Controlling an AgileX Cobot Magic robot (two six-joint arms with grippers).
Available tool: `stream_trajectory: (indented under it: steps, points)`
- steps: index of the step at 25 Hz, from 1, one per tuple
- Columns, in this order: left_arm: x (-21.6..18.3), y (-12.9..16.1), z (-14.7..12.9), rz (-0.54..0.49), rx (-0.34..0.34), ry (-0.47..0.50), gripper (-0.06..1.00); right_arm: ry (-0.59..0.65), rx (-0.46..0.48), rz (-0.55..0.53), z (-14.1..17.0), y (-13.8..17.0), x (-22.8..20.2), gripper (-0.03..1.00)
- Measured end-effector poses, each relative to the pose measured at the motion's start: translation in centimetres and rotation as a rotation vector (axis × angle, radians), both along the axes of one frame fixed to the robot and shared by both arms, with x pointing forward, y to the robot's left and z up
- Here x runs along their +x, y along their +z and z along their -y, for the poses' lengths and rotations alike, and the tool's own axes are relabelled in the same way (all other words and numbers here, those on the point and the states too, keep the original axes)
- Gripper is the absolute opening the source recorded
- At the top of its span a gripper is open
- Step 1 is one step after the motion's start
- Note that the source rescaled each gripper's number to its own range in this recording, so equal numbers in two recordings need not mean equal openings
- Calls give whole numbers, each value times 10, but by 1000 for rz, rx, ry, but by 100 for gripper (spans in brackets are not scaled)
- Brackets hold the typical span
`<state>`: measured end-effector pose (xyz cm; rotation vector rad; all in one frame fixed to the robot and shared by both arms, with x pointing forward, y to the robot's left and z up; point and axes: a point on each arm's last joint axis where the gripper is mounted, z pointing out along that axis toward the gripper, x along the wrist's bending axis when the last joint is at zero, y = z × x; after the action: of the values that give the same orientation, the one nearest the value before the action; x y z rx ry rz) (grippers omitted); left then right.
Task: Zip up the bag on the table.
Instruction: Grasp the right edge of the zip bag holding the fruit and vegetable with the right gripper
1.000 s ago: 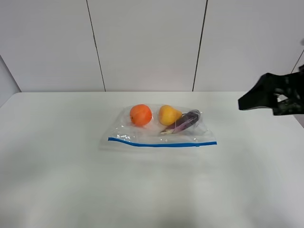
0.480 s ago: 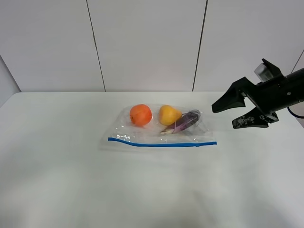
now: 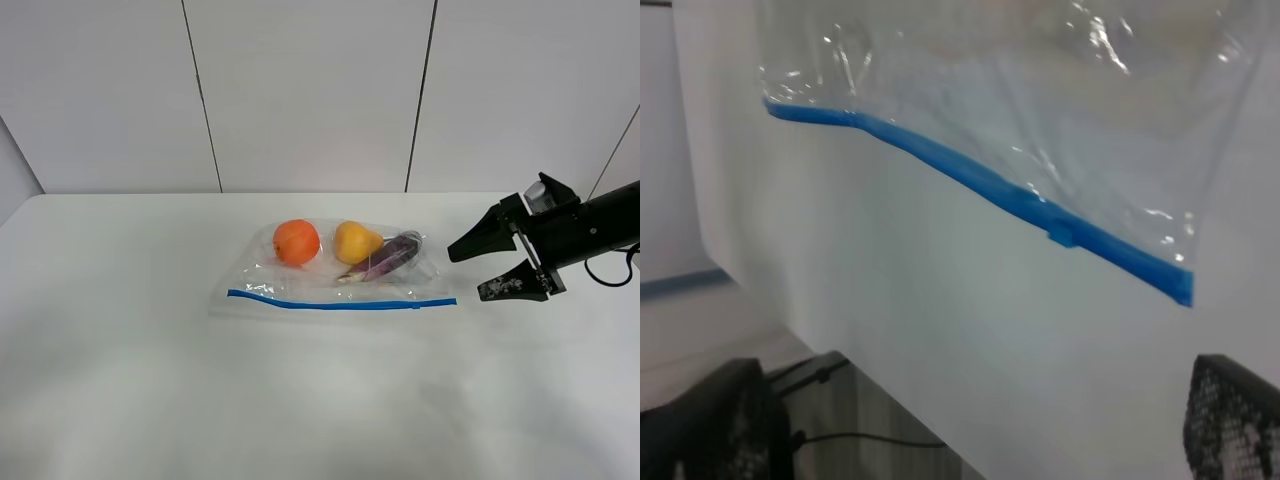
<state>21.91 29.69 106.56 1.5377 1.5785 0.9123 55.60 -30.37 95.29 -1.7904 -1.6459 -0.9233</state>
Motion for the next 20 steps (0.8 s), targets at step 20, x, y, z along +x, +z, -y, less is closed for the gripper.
stream_trajectory:
  steps: [20]
  points:
    - [0, 0, 0, 0, 0, 0, 98, -41, 138, -141, -2, -74, 14, 68]
